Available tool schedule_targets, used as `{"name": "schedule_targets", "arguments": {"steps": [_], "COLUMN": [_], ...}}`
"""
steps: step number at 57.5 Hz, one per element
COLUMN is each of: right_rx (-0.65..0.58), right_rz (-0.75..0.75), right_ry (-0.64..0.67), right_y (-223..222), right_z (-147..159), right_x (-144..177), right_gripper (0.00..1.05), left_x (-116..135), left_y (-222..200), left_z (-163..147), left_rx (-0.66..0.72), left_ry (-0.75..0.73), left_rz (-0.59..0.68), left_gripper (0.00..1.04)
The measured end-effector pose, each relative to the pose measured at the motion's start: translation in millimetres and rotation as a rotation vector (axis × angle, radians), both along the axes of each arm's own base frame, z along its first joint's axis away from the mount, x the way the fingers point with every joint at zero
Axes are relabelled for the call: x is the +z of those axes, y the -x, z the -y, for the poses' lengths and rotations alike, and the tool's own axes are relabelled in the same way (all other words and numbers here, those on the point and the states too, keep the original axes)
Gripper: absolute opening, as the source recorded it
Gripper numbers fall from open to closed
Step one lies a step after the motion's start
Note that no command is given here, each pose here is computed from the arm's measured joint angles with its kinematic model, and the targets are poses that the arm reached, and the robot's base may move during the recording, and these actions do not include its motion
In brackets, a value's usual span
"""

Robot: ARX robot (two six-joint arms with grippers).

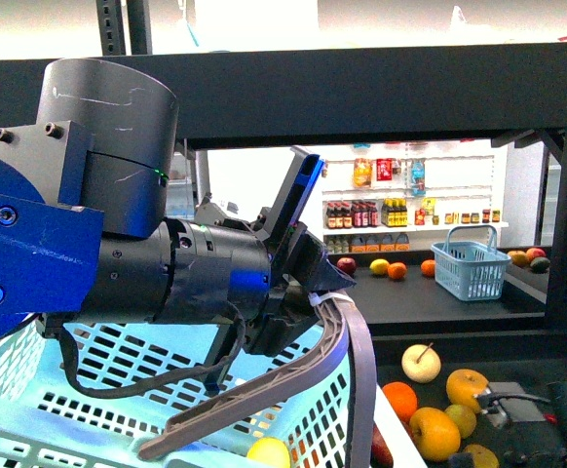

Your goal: Pick lemon from shelf

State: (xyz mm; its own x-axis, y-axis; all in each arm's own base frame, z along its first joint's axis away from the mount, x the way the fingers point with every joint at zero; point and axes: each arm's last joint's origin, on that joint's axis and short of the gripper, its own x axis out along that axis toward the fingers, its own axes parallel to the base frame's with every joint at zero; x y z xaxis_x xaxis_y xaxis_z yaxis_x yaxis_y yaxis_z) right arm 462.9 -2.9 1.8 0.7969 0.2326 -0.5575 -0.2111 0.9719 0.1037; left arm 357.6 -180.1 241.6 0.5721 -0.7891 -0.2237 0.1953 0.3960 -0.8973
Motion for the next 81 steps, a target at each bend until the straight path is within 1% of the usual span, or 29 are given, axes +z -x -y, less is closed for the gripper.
{"name": "schedule_targets", "arguments": {"steps": [12, 27, 35, 45, 52, 81], "right_rx": [0.127, 0.229, 0.274, 0.308, 0.316, 0.300], "right_rz": [-0.013, 0.016, 0.031, 0.035, 0.026, 0.038], "right_ry": [0.047, 0.076, 0.081, 0.092, 0.099, 0.141], "right_y": [-7.2, -21.3, -25.7, -31.2, -34.7, -53.3], "right_z": [-42.3, -84.1, -100.0, -113.0, -120.3, -140.5], "right_x": [-25.1, -37.7, -42.2, -50.5, -64.3, -94.2], "right_gripper": [0.97, 0.97, 0.97, 0.97, 0.97, 0.97], "left_x": [0.1, 0.1, 0.1, 0.1, 0.1, -0.1], "left_y": [-0.1, 0.0, 0.0, -0.1, -0.1, -0.6], "left_z": [0.0, 0.0, 0.0, 0.0, 0.0, -0.7], "left_rx": [0.000, 0.000, 0.000, 0.004, 0.003, 0.008], "left_ry": [0.000, 0.000, 0.000, -0.001, -0.002, -0.008], "left_rz": [0.001, 0.000, 0.000, 0.001, 0.003, 0.009], "left_gripper": [0.12, 0.12, 0.12, 0.12, 0.12, 0.12]}}
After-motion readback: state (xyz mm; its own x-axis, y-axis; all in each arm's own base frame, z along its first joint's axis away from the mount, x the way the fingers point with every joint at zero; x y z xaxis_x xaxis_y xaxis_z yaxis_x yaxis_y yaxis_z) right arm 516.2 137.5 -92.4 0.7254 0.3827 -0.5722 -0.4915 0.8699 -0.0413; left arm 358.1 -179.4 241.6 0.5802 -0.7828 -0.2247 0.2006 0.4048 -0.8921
